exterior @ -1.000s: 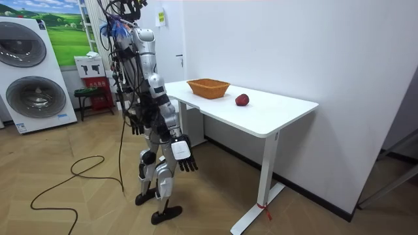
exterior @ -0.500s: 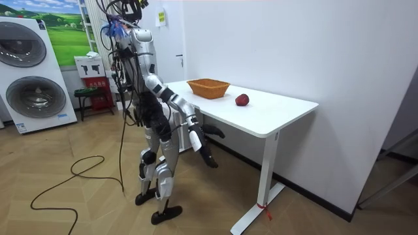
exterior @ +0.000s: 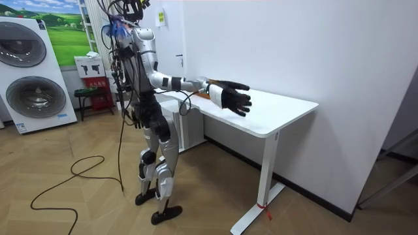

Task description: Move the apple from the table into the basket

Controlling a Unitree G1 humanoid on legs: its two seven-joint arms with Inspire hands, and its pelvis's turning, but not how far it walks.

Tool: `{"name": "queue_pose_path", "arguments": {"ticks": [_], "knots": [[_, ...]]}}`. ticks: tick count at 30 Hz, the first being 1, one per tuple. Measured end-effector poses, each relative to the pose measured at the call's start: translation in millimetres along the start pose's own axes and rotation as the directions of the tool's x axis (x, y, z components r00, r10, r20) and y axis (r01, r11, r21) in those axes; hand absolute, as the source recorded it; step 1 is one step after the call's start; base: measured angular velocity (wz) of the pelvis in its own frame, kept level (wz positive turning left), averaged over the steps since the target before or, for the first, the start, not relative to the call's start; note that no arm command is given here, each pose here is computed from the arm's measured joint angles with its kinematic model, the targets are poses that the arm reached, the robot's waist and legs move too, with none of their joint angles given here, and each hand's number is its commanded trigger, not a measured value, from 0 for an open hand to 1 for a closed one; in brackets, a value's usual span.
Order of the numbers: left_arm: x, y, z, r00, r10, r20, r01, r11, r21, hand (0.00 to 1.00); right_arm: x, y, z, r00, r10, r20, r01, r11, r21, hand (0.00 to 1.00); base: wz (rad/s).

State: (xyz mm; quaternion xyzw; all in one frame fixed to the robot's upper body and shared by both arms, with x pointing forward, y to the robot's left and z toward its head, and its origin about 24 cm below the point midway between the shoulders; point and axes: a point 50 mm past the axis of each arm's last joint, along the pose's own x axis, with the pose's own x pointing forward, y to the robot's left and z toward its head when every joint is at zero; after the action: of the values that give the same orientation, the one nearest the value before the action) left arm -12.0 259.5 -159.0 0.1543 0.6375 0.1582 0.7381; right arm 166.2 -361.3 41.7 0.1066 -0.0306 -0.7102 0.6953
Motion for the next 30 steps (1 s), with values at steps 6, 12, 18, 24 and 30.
{"name": "queue_pose_path", "arguments": {"ticks": [6,12,18,24,30], "knots": [[0.0,-3.6,4,1.000,-0.021,0.017,0.020,0.999,0.030,0.00,-23,35,7,0.970,0.215,0.117,-0.207,0.975,-0.075,0.00,0.01],[1.0,-3.3,9,0.998,-0.060,0.032,0.058,0.996,0.068,0.00,-39,54,6,0.879,0.449,0.158,-0.415,0.886,-0.208,0.00,0.04],[2.6,1.4,13,0.995,-0.085,0.042,0.081,0.992,0.097,0.00,-52,73,1,0.730,0.671,0.126,-0.614,0.726,-0.309,0.00,0.05],[2.7,2.0,14,0.995,-0.093,0.041,0.089,0.991,0.100,0.00,-60,79,-17,0.639,0.769,0.011,-0.714,0.599,-0.362,0.00,0.07],[2.1,3.2,13,0.995,-0.088,0.043,0.082,0.989,0.124,0.00,-57,84,-28,0.591,0.802,-0.092,-0.759,0.514,-0.399,0.00,0.01]]}}
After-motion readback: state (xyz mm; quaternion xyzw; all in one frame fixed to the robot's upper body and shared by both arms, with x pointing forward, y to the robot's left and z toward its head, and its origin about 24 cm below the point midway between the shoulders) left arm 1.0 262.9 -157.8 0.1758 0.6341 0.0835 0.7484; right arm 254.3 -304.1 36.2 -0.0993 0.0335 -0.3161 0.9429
